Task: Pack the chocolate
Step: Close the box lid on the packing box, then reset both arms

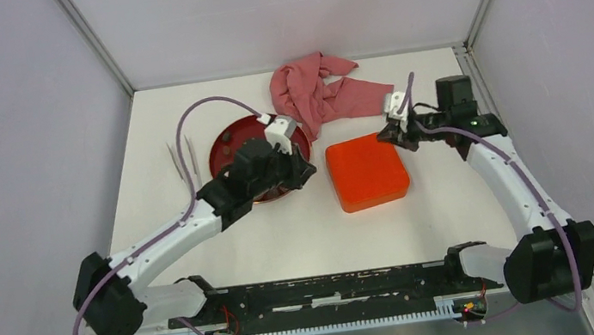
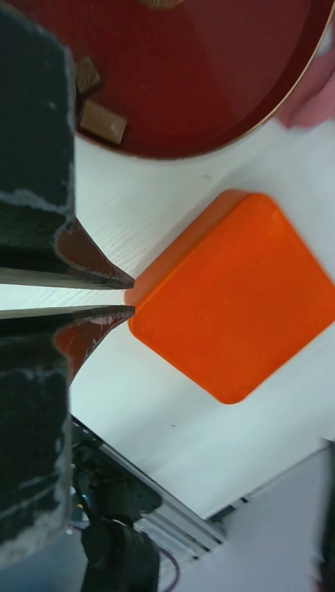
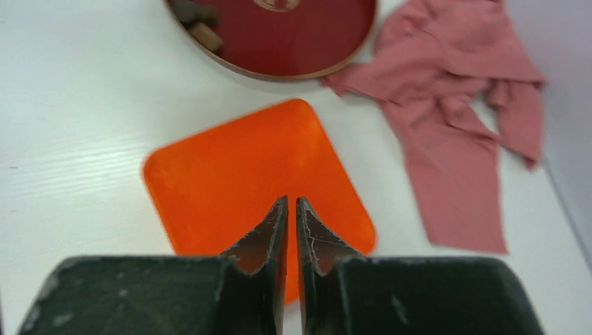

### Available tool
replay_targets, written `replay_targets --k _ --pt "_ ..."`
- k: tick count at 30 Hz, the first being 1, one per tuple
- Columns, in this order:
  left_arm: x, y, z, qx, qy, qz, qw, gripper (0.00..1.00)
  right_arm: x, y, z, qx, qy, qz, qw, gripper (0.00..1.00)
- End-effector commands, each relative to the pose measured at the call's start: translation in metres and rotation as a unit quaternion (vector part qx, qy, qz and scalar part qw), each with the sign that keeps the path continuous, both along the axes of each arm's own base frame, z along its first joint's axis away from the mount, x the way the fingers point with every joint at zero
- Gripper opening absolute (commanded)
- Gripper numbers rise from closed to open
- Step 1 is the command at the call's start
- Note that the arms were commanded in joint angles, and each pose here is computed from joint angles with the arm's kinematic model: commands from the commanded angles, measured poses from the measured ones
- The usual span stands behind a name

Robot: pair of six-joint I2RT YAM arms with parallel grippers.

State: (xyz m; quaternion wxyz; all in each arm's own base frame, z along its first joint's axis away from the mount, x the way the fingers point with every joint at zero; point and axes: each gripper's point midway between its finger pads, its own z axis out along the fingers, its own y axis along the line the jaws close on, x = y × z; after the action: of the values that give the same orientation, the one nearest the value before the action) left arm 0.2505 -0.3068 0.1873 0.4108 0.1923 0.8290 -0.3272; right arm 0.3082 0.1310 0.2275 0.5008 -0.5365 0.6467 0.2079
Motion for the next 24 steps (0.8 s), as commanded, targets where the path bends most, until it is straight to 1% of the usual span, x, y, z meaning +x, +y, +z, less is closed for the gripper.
replay_targets --k 1,3,6,8,11,13,15,17,19,20,21,23,24 --pt "0.016 0.033 0.019 -0.018 -0.038 0.065 0.997 0.20 -0.025 0.043 -0.032 -0.002 0.061 0.047 0.997 0.13" --pt "0.013 0.039 0.020 -0.030 -0.041 0.070 0.996 0.21 -0.027 0.051 -0.048 -0.030 0.089 0.047 0.994 0.13" --pt "0.008 0.049 0.010 -0.028 -0.035 0.085 0.995 0.21 -0.027 0.057 -0.076 -0.077 0.118 0.044 0.989 0.13" --pt "0.004 0.054 0.006 -0.033 -0.032 0.092 0.995 0.21 -0.032 0.059 -0.104 -0.123 0.131 0.045 0.983 0.13" --pt "-0.001 0.060 0.006 -0.037 -0.031 0.099 0.994 0.21 -0.040 0.047 -0.149 -0.196 0.184 0.035 0.962 0.13" --pt "-0.004 0.064 0.011 -0.041 -0.035 0.102 0.993 0.22 -0.045 0.040 -0.169 -0.227 0.224 0.038 0.947 0.13" --pt "-0.007 0.066 0.021 -0.051 -0.043 0.102 0.993 0.27 -0.044 0.040 -0.170 -0.228 0.225 0.038 0.946 0.13" --pt "-0.009 0.069 0.035 -0.063 -0.052 0.103 0.991 0.31 -0.031 0.045 -0.147 -0.216 0.191 0.033 0.957 0.14" --pt "-0.012 0.071 0.058 -0.081 -0.069 0.101 0.989 0.40 -0.011 0.049 -0.109 -0.204 0.142 0.022 0.968 0.16" --pt "-0.013 0.074 0.071 -0.090 -0.080 0.105 0.987 0.47 -0.004 0.048 -0.089 -0.197 0.118 0.014 0.973 0.18" --pt "-0.013 0.077 0.084 -0.099 -0.090 0.110 0.985 0.57 0.006 0.048 -0.067 -0.187 0.092 0.006 0.978 0.22" --pt "-0.013 0.086 0.116 -0.118 -0.117 0.125 0.978 0.80 0.023 0.040 -0.022 -0.164 0.034 -0.022 0.986 0.39" --pt "-0.013 0.089 0.129 -0.122 -0.128 0.130 0.976 0.89 0.031 0.034 -0.002 -0.149 0.013 -0.043 0.988 0.52"
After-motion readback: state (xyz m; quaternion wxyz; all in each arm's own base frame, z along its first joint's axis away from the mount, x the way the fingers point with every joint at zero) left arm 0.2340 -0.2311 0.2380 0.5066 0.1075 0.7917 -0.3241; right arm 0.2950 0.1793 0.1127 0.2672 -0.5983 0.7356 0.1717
